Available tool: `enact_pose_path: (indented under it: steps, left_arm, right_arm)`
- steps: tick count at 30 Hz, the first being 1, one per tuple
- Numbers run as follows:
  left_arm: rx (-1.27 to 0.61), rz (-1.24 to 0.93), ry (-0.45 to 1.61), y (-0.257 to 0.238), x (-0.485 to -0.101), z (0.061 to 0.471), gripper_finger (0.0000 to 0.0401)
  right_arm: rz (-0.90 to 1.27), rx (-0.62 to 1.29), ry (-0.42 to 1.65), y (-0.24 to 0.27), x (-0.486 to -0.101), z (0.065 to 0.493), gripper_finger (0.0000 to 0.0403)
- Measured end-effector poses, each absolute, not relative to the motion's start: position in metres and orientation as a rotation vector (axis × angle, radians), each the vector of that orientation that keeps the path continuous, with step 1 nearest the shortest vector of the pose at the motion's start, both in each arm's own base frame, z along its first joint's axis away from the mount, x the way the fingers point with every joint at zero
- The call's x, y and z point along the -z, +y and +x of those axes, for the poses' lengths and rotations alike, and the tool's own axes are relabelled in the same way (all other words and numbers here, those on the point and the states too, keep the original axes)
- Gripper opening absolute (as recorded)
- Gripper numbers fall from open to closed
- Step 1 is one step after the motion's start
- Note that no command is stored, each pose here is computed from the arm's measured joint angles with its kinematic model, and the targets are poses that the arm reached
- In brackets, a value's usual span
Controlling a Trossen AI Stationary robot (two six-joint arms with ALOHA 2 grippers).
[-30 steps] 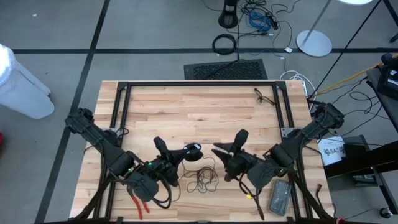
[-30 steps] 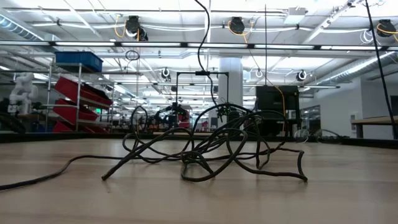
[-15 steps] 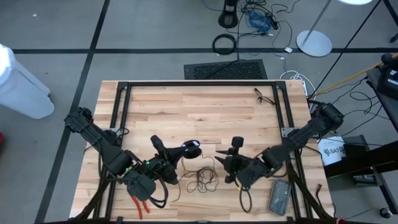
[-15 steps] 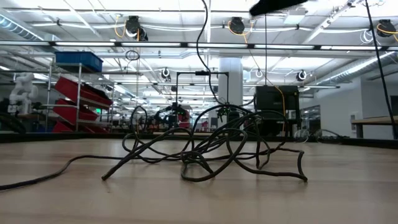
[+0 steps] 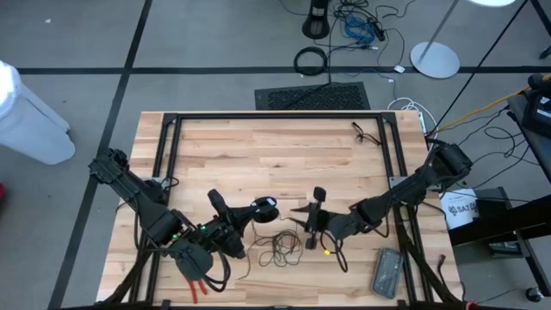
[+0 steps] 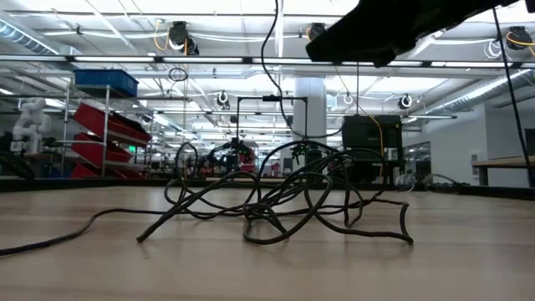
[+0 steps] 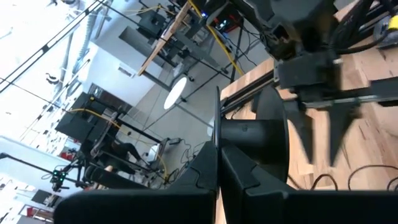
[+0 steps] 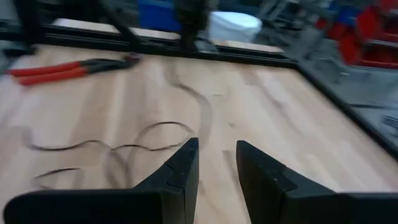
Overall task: Coil cords
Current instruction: Coil the black wire onto the black spool
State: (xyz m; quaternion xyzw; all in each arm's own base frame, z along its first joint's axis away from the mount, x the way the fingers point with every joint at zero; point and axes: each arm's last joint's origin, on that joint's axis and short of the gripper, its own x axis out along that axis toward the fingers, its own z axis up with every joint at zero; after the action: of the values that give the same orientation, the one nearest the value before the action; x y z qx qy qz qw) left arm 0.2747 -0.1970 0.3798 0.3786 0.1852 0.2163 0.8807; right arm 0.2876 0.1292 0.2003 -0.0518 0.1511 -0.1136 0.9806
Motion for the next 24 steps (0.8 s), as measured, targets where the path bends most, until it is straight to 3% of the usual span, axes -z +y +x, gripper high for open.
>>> enact_pose_path:
  steps: [15,24]
  left_arm:
    - [-0.452,0.775,0.376,-0.198,-0.381,0.275,0.0001]
    - [-0.45,0.772,0.374,-0.198,-0.381,0.275,0.0001]
  right_arm:
    - [-0.117,0.252,0.286,0.131,-0.163,0.324,0.014]
    - [-0.141,0.316,0.299,0.13,-0.157,0.335,0.012]
